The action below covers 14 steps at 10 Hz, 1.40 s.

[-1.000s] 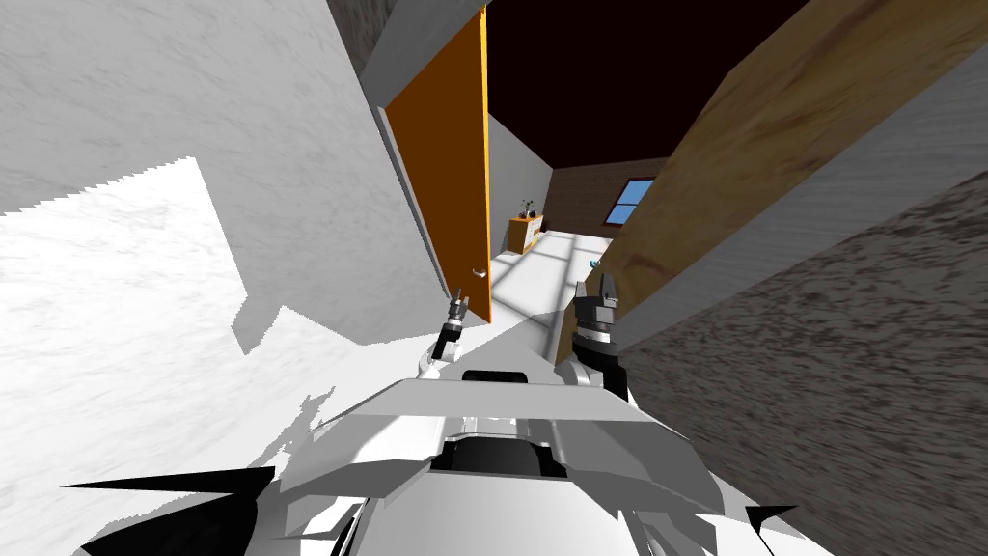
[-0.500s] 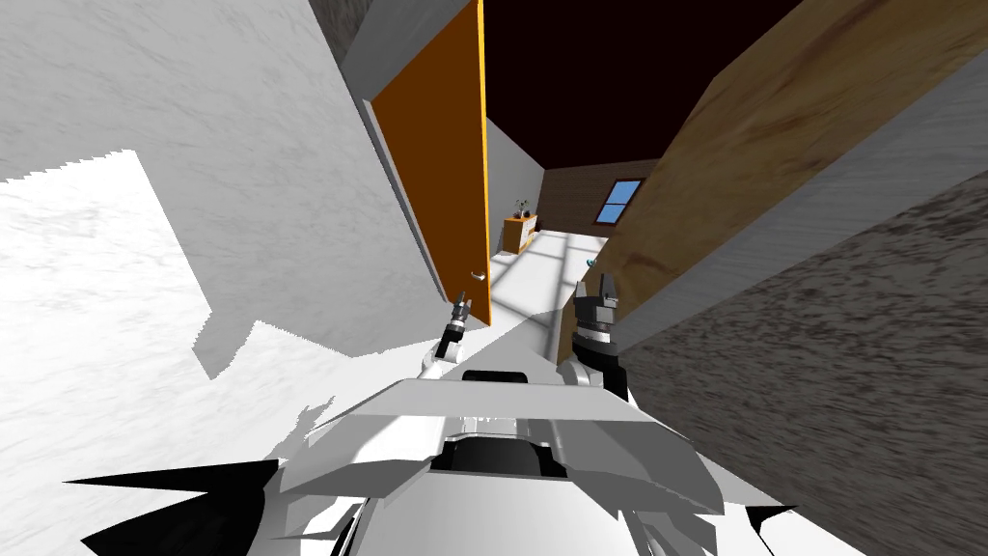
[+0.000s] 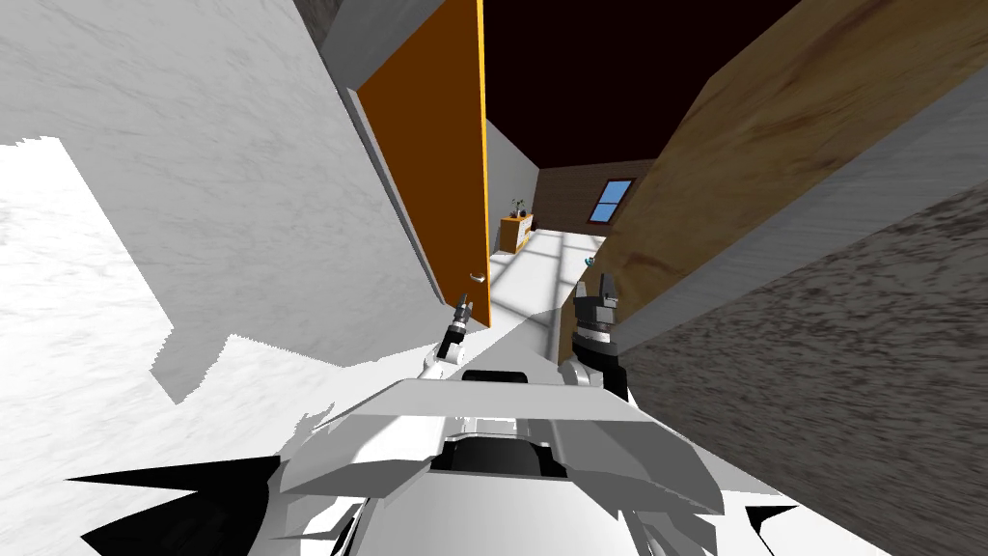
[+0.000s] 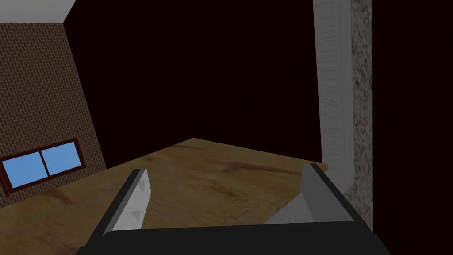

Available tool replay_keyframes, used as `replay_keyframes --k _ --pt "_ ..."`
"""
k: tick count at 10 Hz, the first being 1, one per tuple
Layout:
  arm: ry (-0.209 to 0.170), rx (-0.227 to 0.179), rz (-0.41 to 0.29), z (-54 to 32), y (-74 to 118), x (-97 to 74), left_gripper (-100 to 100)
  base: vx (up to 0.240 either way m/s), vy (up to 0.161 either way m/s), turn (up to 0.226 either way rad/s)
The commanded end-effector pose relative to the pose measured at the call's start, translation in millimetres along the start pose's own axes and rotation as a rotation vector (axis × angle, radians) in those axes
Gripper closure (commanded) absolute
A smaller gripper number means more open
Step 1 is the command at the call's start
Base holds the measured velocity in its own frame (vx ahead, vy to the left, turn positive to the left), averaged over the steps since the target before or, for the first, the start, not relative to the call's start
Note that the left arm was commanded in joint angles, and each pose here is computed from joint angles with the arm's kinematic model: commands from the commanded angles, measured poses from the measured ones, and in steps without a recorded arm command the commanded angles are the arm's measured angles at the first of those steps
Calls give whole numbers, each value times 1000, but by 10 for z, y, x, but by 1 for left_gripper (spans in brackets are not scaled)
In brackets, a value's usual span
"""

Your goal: Push the door open

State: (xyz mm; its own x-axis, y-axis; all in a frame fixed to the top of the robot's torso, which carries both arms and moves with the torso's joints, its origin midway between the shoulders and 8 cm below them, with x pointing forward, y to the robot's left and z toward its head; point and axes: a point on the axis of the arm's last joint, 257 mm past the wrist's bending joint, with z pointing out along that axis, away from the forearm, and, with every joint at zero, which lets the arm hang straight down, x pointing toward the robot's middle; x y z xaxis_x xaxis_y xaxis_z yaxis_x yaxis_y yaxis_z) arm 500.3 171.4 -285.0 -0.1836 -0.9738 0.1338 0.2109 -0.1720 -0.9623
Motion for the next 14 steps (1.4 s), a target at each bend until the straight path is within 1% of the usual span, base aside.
replay_keyframes --k 1,6,13,14 --pt "5 -16 4 -4 83 2 -100 36 60 -95" --pt "21 -66 20 -38 329 17 -100 60 87 -100" --pt "39 -129 48 -98 605 7 -100 49 85 -89" --pt "43 -144 56 -116 668 -1 -100 74 107 -111"
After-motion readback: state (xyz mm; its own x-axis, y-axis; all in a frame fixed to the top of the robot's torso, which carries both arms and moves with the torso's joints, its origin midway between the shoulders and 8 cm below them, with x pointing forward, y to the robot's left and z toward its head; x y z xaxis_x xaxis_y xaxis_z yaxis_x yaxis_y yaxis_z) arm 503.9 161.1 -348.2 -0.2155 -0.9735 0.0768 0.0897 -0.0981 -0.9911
